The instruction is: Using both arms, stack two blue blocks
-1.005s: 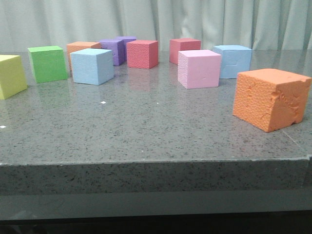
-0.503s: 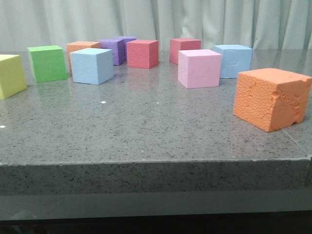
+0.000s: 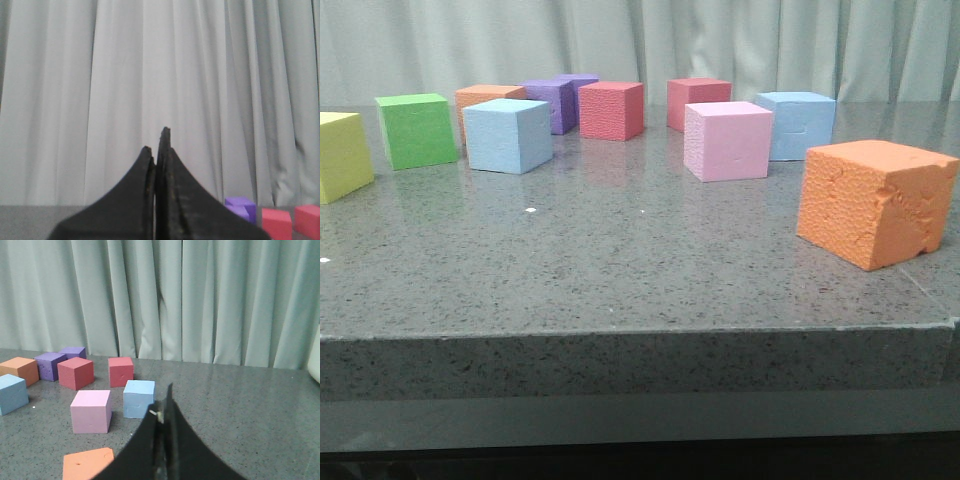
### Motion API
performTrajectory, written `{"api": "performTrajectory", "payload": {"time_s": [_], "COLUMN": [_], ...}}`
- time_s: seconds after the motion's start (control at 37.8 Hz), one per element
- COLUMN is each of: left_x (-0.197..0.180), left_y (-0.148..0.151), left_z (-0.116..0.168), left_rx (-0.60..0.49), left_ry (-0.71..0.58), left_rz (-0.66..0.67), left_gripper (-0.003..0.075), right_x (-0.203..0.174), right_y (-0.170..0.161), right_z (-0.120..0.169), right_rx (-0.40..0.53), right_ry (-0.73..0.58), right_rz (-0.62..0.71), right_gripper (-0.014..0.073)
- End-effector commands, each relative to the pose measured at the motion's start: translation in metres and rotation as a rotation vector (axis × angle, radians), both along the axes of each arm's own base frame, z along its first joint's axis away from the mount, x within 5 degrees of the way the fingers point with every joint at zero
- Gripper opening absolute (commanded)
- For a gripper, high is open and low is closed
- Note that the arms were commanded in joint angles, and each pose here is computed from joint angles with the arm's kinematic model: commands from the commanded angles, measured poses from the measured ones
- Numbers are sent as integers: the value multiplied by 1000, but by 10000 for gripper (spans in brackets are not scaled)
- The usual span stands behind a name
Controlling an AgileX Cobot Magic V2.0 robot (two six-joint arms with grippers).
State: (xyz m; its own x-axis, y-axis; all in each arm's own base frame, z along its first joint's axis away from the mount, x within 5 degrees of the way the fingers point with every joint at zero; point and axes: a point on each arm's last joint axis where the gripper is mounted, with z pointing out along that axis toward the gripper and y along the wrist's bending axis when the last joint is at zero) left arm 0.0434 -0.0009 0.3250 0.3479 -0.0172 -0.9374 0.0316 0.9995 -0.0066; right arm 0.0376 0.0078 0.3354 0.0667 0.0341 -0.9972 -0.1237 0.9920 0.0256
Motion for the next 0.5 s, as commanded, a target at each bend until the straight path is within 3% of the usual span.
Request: {"api": "performTrajectory", "payload": {"time_s": [0.0, 0.13, 0.29, 0.48], "left_x": [11, 33, 57, 78], "left_y": [-2, -5, -8, -8], "left_z": [26, 44, 52, 51], "left_rx": [-7, 8, 24, 20], "left_ry": [74, 271, 489, 507], "left_rz": [-17, -43, -68, -61], "left_gripper": [-20, -20, -20, -20], "right_x": [12, 32, 49, 50], "right_y": [1, 4, 6, 6], "right_z": [30, 42, 47, 50], "right_rx": [-10, -30, -24, -4], "right_ry": [16, 188, 243, 219], "right_rz": [1, 24, 32, 36], "right_gripper": [-66, -66, -66, -66]}}
